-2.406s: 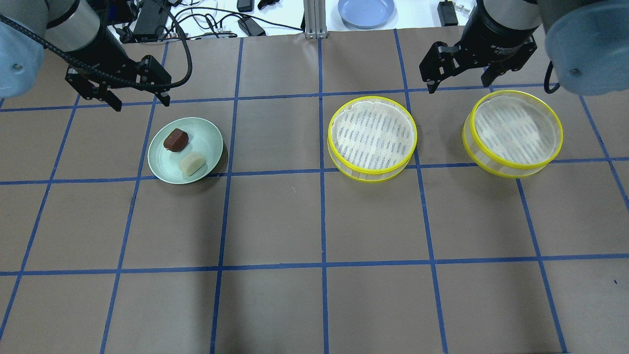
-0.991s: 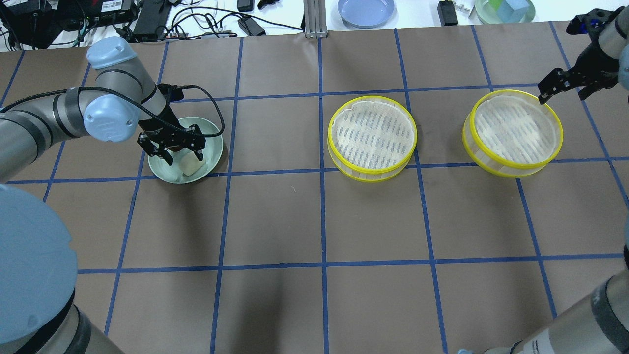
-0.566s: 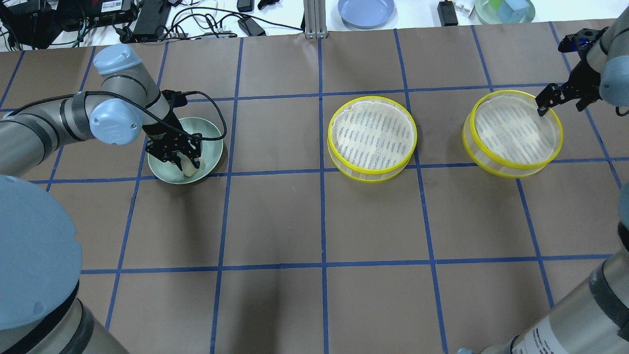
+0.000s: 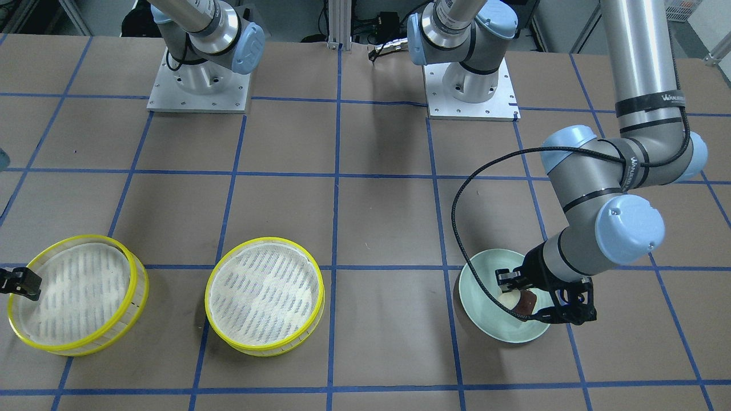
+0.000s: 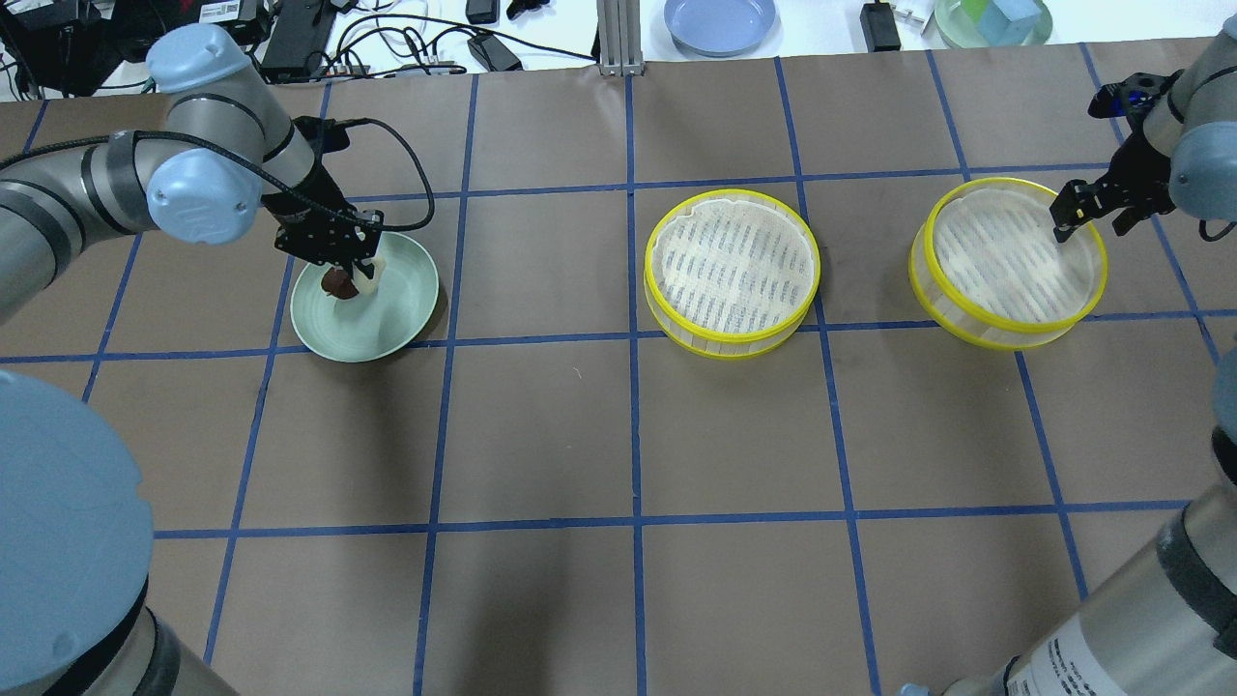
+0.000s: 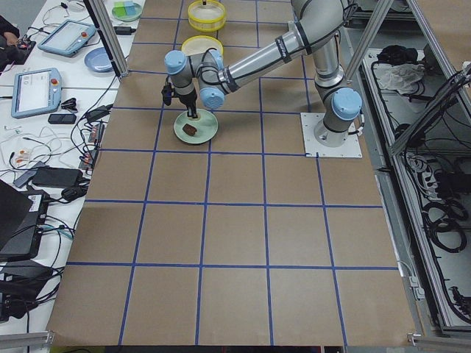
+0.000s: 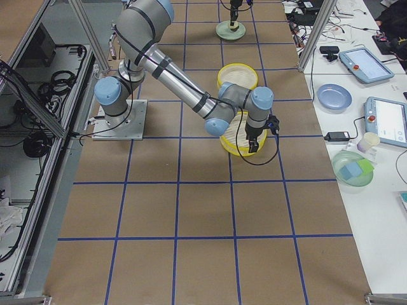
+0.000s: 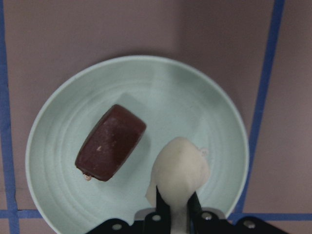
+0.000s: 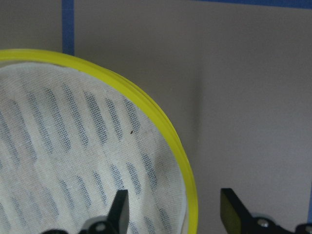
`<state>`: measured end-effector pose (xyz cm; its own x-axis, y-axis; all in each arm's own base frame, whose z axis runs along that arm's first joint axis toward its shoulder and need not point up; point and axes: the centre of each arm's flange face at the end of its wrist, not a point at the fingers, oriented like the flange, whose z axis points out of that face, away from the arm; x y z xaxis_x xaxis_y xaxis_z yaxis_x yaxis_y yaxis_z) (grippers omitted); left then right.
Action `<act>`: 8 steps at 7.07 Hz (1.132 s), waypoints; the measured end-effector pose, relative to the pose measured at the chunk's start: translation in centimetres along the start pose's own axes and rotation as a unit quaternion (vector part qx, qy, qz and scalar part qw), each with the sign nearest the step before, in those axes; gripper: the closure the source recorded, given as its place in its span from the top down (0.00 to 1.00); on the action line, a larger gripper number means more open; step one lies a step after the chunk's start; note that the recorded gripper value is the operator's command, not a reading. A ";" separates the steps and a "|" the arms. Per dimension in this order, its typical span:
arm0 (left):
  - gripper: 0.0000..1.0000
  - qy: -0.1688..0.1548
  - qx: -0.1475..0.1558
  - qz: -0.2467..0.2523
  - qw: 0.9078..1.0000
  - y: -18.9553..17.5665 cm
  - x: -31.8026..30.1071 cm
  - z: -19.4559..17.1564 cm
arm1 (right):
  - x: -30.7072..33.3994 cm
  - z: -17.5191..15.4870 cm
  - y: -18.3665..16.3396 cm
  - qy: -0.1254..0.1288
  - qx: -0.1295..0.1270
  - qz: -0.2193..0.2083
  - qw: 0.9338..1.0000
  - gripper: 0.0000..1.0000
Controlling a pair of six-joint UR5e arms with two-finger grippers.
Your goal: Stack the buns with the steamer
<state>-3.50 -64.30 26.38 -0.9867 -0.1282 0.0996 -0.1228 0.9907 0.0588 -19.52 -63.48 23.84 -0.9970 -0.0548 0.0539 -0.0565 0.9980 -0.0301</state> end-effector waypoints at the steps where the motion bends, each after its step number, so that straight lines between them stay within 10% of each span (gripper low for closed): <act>1: 0.00 0.019 0.023 -0.033 0.999 -0.1 3.0 -1.8 | 0.0 0.4 0.0 -0.002 -0.003 -0.001 1.000 0.14; 4: 0.00 0.116 0.078 -0.125 0.982 1.2 15.0 -3.8 | 0.1 1.3 0.1 0.000 -0.016 0.000 1.000 0.00; 7: 0.00 0.189 0.069 -0.122 0.972 5.1 26.3 -0.5 | 0.7 -0.2 0.1 0.028 -0.016 0.000 0.999 0.00; 8: 0.28 0.205 0.051 -0.115 0.971 5.6 28.2 1.4 | 0.8 -1.5 0.1 0.038 -0.010 0.000 0.999 0.00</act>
<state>-32.12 -62.29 28.08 -0.8090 -0.3336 0.4839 -0.3656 0.9303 0.0302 -20.23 -63.35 25.33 -0.9903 -0.0523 0.1289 -0.0540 0.9985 -0.0101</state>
